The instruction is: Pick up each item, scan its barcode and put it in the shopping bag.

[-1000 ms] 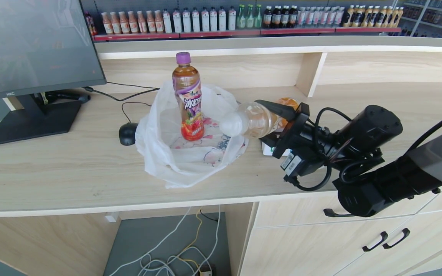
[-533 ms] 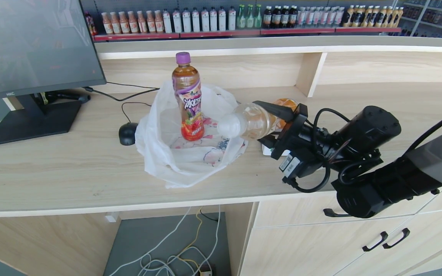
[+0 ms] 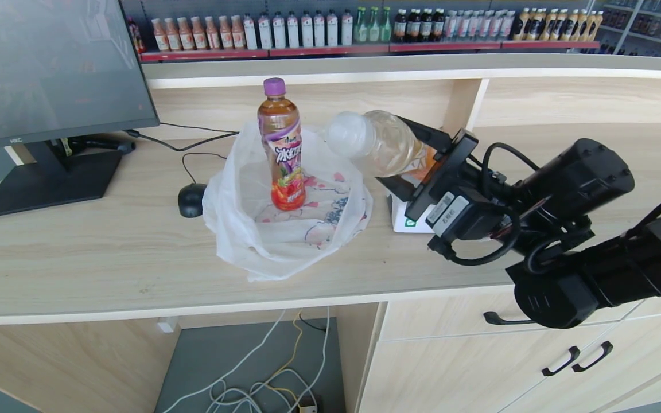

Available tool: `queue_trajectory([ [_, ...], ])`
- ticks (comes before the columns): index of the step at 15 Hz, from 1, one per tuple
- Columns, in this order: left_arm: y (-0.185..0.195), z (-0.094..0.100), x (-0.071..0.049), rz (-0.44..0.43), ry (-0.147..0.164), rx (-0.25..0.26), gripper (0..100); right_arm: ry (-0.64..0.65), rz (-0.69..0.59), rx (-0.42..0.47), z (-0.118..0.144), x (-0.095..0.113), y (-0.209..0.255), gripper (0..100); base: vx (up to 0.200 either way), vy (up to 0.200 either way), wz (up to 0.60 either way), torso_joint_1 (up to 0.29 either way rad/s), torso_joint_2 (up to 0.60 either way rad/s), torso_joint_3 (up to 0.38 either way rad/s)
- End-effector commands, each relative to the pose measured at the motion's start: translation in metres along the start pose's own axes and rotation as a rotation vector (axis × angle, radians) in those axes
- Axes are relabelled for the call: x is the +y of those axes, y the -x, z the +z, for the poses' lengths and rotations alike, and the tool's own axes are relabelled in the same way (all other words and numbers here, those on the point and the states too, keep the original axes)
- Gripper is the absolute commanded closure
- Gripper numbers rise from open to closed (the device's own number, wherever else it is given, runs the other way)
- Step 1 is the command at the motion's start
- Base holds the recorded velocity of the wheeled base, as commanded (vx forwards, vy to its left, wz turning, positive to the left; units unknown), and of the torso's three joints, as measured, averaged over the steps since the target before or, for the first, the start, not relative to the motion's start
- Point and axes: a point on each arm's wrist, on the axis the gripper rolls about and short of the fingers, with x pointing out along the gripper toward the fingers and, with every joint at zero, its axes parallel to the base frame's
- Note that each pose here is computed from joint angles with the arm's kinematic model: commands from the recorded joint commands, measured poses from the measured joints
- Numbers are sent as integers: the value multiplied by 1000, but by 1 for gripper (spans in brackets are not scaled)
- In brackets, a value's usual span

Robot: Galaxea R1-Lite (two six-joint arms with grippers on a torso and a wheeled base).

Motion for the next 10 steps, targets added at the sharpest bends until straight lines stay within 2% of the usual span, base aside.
queue_trajectory([
  [1,0,0,0,0,0,-1,0,-60,-67,-25,31,-15,-13,100,0,0,0,0,0,0],
  [3,0,0,0,0,0,-1,0,-187,-105,-6,56,-6,-27,100,0,0,0,0,0,0],
  [5,0,0,0,0,0,-1,0,-283,-114,-5,66,0,-34,100,0,0,0,0,0,0],
  [10,0,0,0,0,0,-1,0,-437,-230,95,72,-22,-27,100,0,0,0,0,0,0],
])
